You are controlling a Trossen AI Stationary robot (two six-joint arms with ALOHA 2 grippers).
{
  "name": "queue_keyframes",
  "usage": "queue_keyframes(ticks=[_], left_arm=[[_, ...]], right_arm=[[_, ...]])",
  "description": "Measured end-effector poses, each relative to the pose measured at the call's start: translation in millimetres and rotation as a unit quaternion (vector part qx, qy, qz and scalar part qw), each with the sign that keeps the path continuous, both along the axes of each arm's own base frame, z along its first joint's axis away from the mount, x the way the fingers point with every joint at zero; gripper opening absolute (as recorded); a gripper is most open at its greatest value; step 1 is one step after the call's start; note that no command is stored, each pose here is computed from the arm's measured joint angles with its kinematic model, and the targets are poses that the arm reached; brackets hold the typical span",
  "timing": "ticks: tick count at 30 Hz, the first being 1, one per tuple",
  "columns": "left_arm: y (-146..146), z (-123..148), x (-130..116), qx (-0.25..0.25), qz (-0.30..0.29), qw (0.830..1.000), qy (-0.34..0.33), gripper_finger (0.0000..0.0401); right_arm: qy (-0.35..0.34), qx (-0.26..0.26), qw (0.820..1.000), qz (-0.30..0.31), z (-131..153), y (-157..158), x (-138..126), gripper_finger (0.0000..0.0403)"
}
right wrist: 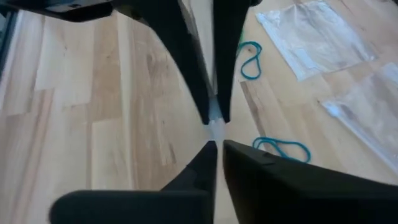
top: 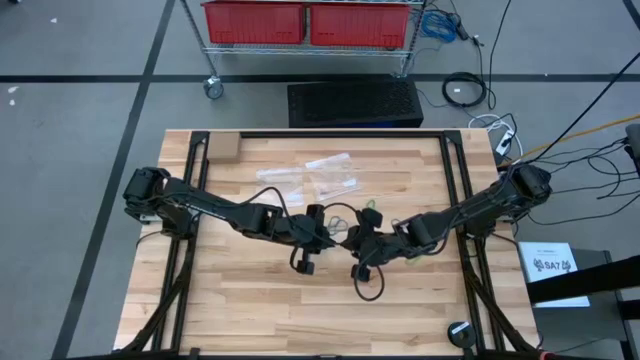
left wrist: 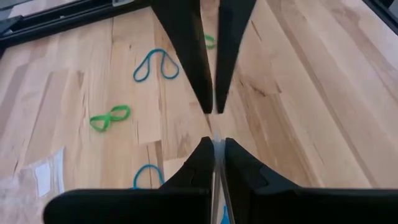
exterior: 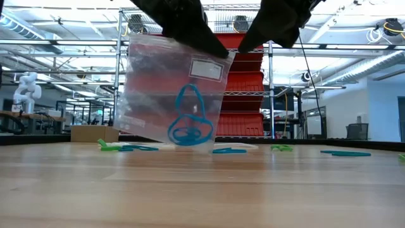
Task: Sort rubber bands
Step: Close the transparent zip bag
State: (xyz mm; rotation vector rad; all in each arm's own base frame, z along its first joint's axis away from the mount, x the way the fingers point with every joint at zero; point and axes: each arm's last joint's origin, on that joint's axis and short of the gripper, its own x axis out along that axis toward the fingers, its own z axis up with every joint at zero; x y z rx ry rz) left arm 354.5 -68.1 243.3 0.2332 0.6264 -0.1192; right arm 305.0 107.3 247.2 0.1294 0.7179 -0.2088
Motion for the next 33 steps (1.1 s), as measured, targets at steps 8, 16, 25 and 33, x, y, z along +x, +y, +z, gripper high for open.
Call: queue_keyframes(ticks=[8,16,25,33], left_arm=[[-2,2,1,-0.002,-0.003,1.000,-0.010,0.0021],[-2,2,1,-0.002,-0.003,1.000,-0.013,0.0021],[-3,4,2,-0.004,-0.003,1.000,-0.020,0.0021],[-2,4,1,-0.003,-0.003,1.000,-0.016,0.0021]], right_arm=[[-0.014,0.021,1.000,0.001,2,-1,3,0.0098],[-0.008,0.029,0.999,0.012,-1,-6,8,0.0087],[0.005,-0.003,1.000,0.001,-12,-8,13,0.0012],[0.004,-0.003,1.000,0.001,-11,-8,12,0.0001]])
